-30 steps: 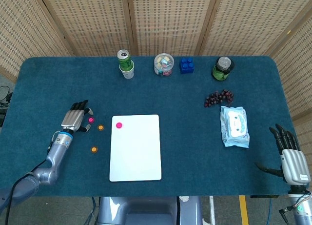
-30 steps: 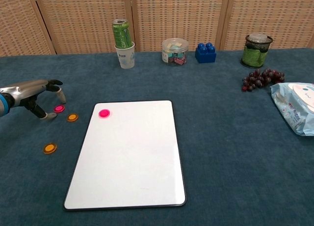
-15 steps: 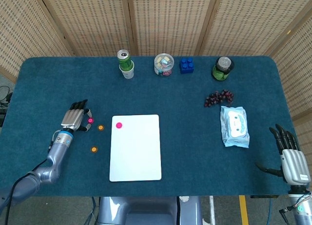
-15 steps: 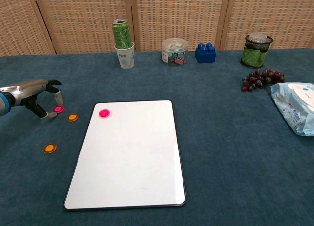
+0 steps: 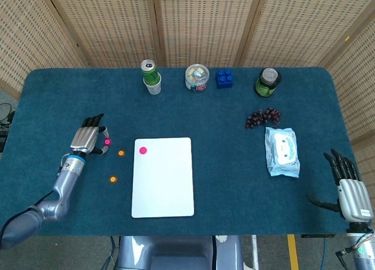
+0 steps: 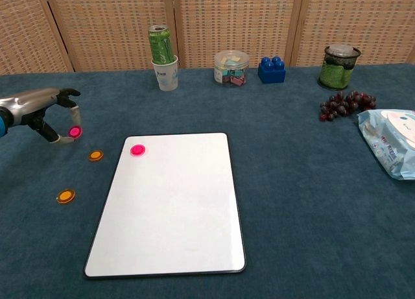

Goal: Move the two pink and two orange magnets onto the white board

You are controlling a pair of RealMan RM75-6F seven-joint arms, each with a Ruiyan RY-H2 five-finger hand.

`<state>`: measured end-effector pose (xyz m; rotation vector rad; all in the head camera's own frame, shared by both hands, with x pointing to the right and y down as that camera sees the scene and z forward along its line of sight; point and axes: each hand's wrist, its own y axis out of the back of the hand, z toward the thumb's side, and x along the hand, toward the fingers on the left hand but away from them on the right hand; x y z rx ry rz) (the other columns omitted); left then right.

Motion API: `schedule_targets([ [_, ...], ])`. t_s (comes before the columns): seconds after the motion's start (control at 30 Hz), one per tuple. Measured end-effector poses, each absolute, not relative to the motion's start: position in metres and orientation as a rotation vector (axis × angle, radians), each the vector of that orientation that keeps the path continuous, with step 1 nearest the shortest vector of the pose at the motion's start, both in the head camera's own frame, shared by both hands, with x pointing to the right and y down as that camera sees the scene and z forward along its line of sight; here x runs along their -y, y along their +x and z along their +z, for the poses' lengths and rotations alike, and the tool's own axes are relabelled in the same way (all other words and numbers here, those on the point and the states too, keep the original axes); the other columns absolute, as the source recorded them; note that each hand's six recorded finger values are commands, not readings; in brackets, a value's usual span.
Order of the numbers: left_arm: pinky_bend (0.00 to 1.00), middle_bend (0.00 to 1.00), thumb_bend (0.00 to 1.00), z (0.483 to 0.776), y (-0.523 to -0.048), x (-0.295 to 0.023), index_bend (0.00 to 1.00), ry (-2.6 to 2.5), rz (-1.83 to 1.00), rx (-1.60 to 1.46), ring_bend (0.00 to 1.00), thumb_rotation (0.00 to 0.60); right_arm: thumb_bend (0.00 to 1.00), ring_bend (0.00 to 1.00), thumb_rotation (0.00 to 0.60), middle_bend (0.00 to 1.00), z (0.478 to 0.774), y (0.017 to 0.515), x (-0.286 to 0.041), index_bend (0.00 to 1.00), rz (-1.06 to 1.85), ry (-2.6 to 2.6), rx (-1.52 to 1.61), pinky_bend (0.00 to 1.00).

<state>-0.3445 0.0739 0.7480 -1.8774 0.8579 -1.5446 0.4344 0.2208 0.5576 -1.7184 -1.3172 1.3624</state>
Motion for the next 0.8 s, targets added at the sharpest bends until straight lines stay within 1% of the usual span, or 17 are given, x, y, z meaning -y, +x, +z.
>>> schedule_targets([
  [0.17, 0.00, 0.00, 0.30, 0.728, -0.316, -0.082, 0.53, -1.950, -1.429, -0.851, 0.00, 0.600, 0.05, 0.00, 0.600, 0.00, 0.557, 0.434, -0.221, 0.00, 1.360, -1.720, 1.318, 0.00],
  [0.37, 0.00, 0.00, 0.30, 0.709, -0.276, -0.106, 0.53, -2.057, -1.316, -0.788, 0.00, 0.600, 0.05, 0.00, 0.600, 0.00, 0.557, 0.434, -0.221, 0.00, 1.360, -1.724, 1.319, 0.00],
  [0.6, 0.00, 0.00, 0.30, 0.718, -0.255, -0.131, 0.53, -2.087, -1.324, -0.715, 0.00, 0.600, 0.05, 0.00, 0.600, 0.00, 0.558, 0.435, -0.221, 0.00, 1.360, -1.730, 1.321, 0.00],
  [0.8, 0.00, 0.00, 0.29, 0.729, -0.258, -0.134, 0.53, -2.084, -1.362, -0.716, 0.00, 0.600, 0.05, 0.00, 0.600, 0.00, 0.558, 0.435, -0.221, 0.00, 1.361, -1.734, 1.320, 0.00],
])
